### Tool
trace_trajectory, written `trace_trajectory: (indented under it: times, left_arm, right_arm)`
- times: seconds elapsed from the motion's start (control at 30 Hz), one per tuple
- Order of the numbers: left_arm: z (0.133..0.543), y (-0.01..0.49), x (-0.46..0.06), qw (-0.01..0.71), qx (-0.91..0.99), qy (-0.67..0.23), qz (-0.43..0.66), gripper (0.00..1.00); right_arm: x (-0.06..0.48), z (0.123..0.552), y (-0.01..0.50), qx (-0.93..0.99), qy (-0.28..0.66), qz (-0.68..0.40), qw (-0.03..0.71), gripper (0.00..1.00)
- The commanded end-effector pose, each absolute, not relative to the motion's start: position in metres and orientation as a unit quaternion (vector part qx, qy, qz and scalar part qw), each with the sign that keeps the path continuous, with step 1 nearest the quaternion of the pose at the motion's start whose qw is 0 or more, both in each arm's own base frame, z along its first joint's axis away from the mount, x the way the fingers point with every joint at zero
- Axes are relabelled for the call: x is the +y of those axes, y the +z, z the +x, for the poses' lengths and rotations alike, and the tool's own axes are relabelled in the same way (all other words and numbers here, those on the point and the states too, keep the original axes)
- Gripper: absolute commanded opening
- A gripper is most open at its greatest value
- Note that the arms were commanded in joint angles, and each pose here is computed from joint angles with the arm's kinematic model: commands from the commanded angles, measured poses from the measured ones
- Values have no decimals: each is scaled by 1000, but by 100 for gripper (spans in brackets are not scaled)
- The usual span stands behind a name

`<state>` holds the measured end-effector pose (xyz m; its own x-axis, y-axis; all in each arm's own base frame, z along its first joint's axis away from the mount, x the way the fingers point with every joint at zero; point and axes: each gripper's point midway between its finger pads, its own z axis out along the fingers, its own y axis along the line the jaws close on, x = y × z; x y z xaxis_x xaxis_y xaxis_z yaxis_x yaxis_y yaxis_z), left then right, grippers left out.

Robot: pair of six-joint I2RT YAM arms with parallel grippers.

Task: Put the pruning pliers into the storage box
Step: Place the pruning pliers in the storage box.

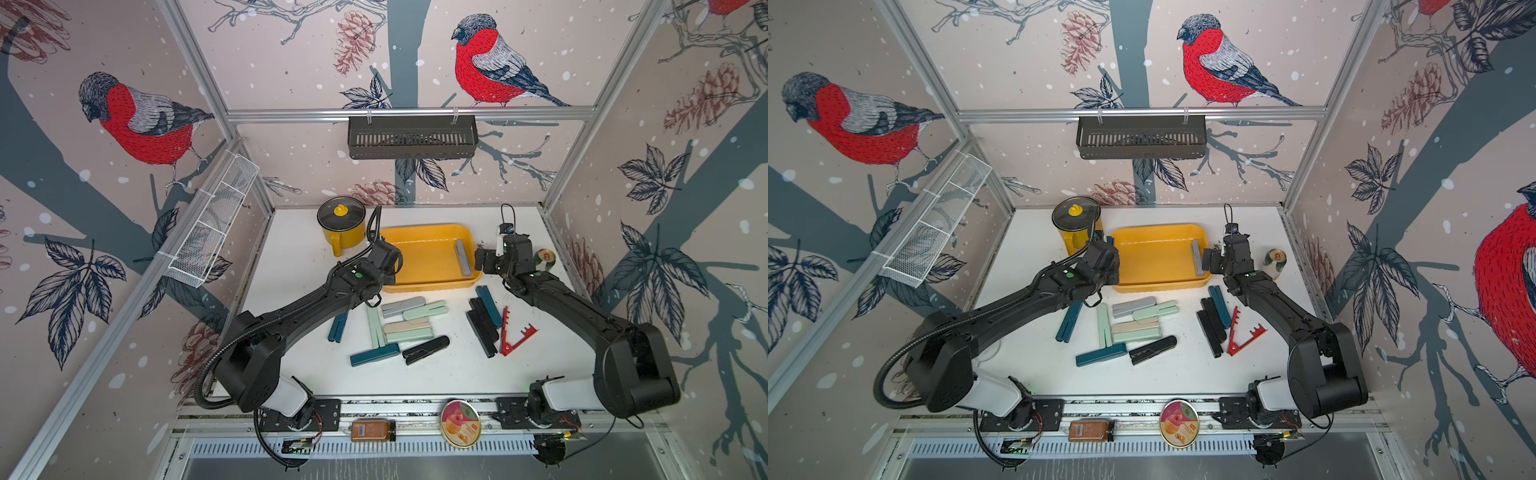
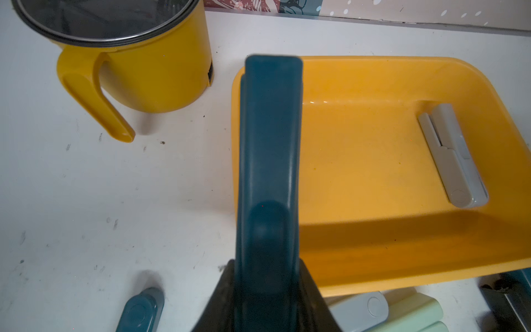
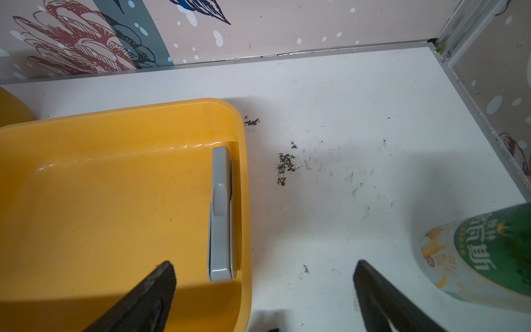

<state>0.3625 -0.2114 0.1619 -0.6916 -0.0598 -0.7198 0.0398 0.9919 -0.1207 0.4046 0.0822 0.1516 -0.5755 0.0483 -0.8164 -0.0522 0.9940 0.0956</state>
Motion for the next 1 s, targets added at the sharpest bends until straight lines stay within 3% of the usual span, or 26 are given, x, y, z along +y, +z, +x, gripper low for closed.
trace_trajectory:
  times: [0.0, 0.53, 0.97]
  left_arm:
    - [383, 172, -228, 409, 908, -92, 13, 11]
    - [428, 108, -258, 311, 947, -77, 23, 10]
    - [432, 76, -245, 279, 960, -29, -5, 10]
  right_arm:
    - [81, 403, 156, 882, 58, 5, 467, 97]
    - [65, 393, 156, 884, 37, 22, 466, 97]
    - [56, 387, 154, 883, 39, 31, 466, 98]
